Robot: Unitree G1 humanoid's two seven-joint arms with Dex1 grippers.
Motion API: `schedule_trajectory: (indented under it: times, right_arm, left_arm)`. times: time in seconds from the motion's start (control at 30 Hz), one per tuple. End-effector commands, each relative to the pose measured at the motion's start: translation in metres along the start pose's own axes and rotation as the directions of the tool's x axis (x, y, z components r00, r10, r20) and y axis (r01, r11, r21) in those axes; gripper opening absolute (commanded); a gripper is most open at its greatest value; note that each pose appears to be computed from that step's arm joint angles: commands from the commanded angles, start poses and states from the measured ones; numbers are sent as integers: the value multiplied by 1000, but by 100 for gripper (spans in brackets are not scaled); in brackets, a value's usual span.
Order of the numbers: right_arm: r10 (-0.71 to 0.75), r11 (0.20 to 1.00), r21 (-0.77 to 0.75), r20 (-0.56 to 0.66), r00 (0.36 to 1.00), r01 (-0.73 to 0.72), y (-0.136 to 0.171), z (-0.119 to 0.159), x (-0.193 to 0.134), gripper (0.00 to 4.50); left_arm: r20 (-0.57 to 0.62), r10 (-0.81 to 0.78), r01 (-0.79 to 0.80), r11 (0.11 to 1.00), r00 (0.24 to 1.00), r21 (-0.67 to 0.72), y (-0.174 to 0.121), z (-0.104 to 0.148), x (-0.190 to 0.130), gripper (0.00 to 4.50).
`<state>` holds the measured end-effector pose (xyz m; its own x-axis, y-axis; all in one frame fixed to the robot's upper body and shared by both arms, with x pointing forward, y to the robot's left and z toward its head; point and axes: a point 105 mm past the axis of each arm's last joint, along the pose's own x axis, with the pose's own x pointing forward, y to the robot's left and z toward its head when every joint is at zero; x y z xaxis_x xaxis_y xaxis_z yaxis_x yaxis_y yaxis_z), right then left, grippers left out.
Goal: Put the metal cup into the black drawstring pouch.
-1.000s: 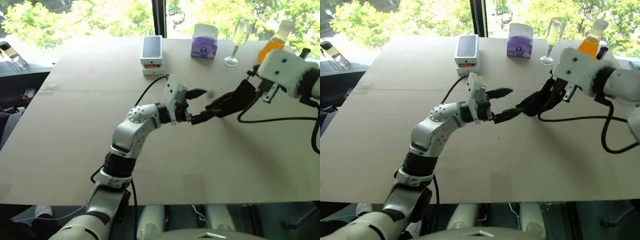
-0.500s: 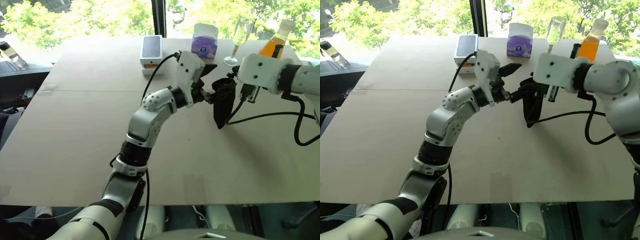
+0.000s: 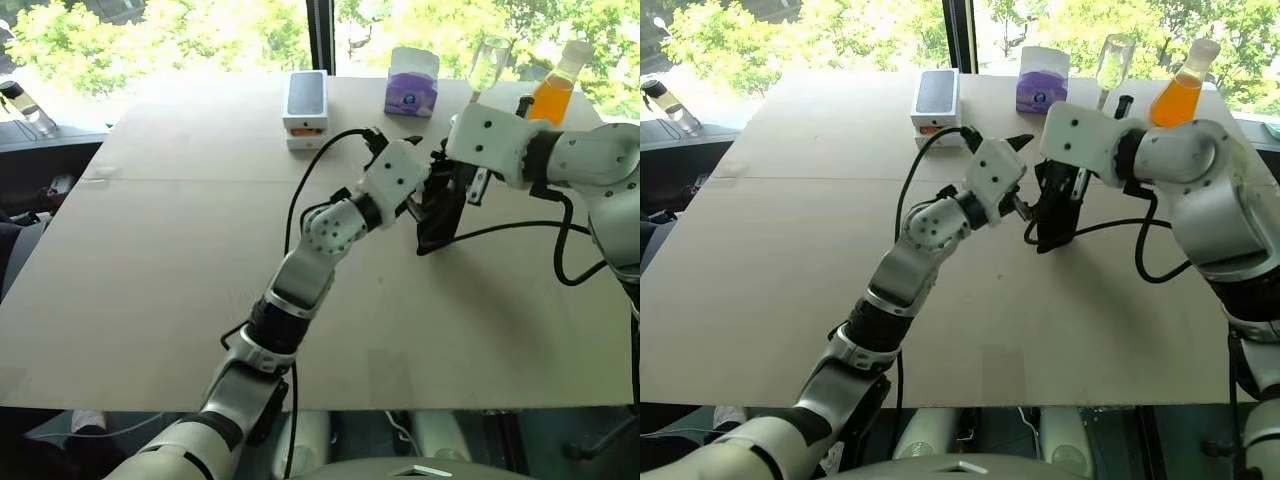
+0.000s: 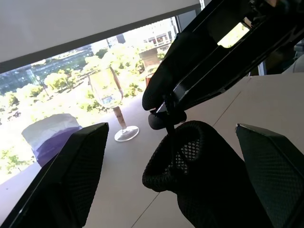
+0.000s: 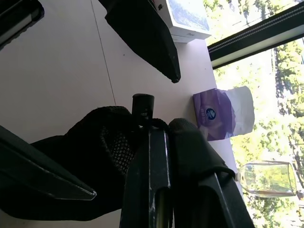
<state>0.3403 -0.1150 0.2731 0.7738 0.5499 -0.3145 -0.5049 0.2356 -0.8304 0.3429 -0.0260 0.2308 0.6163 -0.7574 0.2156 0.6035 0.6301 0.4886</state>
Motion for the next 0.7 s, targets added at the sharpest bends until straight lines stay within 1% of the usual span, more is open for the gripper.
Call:
schedule_trajectory:
  times: [0.03,0.2,0.3,0.33,0.4,0.43,0.47,0.53,0.57,0.7]
  right_arm:
    - [-47,998,-47,29,998,48,-12,15,-9,0]
    - [-43,998,-43,27,999,44,-11,15,-9,0]
    - [-40,998,-42,25,999,41,-11,15,-9,0]
    - [-40,998,-41,24,999,41,-11,15,-9,0]
    - [-39,998,-40,24,999,40,-10,15,-8,0]
    - [-39,998,-40,23,999,40,-10,15,-9,0]
    - [-38,998,-39,23,999,39,-10,15,-8,0]
    - [-36,999,-39,22,999,37,-9,15,-8,0]
    - [-36,999,-38,22,999,36,-9,15,-9,0]
    - [-35,999,-34,15,999,35,-8,13,-9,0]
  left_arm:
    - [56,34,-36,999,998,34,1,17,5,445]
    - [53,44,-46,998,998,42,1,19,8,445]
    - [49,47,-50,997,998,60,1,18,9,364]
    - [51,43,-47,996,998,70,0,19,9,321]
    - [52,34,-38,996,998,85,-2,20,10,218]
    - [52,27,-31,995,998,92,-4,20,9,179]
    - [51,25,-30,995,998,95,-4,19,9,119]
    - [51,24,-29,995,998,100,-5,19,9,21]
    - [51,23,-28,994,998,103,-5,19,8,10]
    - [44,24,-30,992,999,119,-4,15,6,10]
